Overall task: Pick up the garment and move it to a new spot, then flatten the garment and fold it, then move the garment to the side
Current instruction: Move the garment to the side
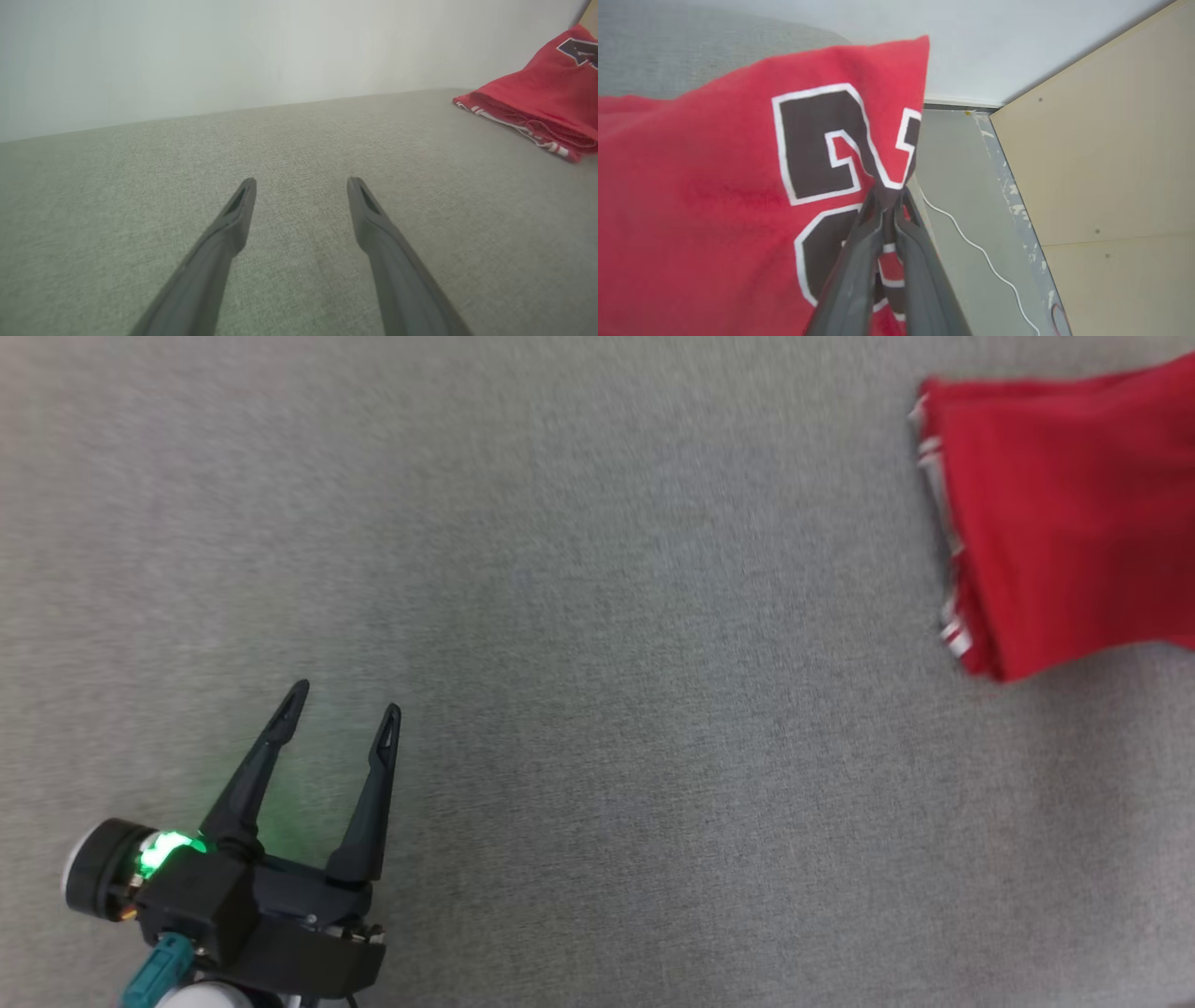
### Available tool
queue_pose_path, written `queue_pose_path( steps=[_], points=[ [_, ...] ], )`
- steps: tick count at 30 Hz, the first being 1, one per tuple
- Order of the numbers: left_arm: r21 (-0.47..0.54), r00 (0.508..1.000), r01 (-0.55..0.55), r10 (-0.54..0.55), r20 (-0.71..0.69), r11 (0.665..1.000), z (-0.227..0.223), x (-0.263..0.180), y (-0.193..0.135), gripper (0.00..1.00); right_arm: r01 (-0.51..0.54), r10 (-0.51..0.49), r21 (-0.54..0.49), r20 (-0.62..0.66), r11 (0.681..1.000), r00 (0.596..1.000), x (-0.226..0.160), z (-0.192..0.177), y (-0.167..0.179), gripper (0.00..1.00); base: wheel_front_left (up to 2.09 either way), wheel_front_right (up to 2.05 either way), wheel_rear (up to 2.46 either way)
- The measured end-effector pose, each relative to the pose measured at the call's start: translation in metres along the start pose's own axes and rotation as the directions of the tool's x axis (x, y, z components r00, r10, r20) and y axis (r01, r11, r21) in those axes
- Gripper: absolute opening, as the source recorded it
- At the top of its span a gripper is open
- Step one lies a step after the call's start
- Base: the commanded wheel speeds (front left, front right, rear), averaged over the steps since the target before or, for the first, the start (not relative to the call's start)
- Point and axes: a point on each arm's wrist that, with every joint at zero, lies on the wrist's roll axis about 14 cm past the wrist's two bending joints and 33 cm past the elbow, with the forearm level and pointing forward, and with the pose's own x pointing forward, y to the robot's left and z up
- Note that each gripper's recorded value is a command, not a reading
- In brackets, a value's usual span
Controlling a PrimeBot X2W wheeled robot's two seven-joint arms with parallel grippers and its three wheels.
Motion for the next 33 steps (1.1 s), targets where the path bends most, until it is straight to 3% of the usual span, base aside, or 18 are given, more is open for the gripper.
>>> queue_pose_path(
  steps=[8,14,15,16,20,22,26,33],
  points=[
    [-0.014,0.995,0.039,-0.040,-0.089,0.999,-0.034,0.011,0.002,1.00,0.173,-0.183,-0.158,-0.050,0.972,0.982,0.025,-0.021,-0.052,0.00,0.00,0.00,0.00],
    [-0.025,0.992,0.047,-0.049,-0.117,0.999,-0.046,0.010,0.003,1.00,0.232,-0.230,-0.233,0.040,0.944,0.972,0.038,-0.015,-0.068,0.00,0.00,0.00,0.00],
    [-0.025,0.992,0.046,-0.048,-0.118,0.999,-0.047,0.009,0.003,1.00,0.238,-0.225,-0.251,0.079,0.938,0.971,0.039,-0.010,-0.066,0.16,0.00,0.00,0.00],
    [-0.025,0.992,0.045,-0.048,-0.119,0.999,-0.047,0.009,0.003,1.00,0.240,-0.219,-0.259,0.109,0.935,0.970,0.041,-0.006,-0.064,1.00,0.00,0.00,0.00],
    [-0.023,0.992,0.038,-0.040,-0.117,0.999,-0.045,0.006,0.003,1.00,0.241,-0.193,-0.291,0.184,0.926,0.964,0.044,0.000,-0.060,1.00,0.00,0.00,0.00],
    [-0.008,0.995,0.035,-0.035,-0.092,0.999,-0.038,0.004,0.003,1.00,0.206,-0.168,-0.275,0.158,0.939,0.973,0.047,-0.011,-0.052,1.00,0.00,0.00,0.00],
    [-0.028,0.999,-0.024,0.023,-0.037,0.999,-0.023,-0.002,0.008,1.00,0.156,-0.091,-0.261,0.244,0.953,0.966,0.039,0.000,-0.033,1.00,0.00,0.00,0.00],
    [-0.097,0.984,-0.166,0.171,0.044,0.981,0.008,-0.027,0.019,1.00,-0.013,0.079,-0.156,0.420,0.988,0.904,-0.002,0.007,0.015,1.00,0.00,0.00,0.00]
  ],
)
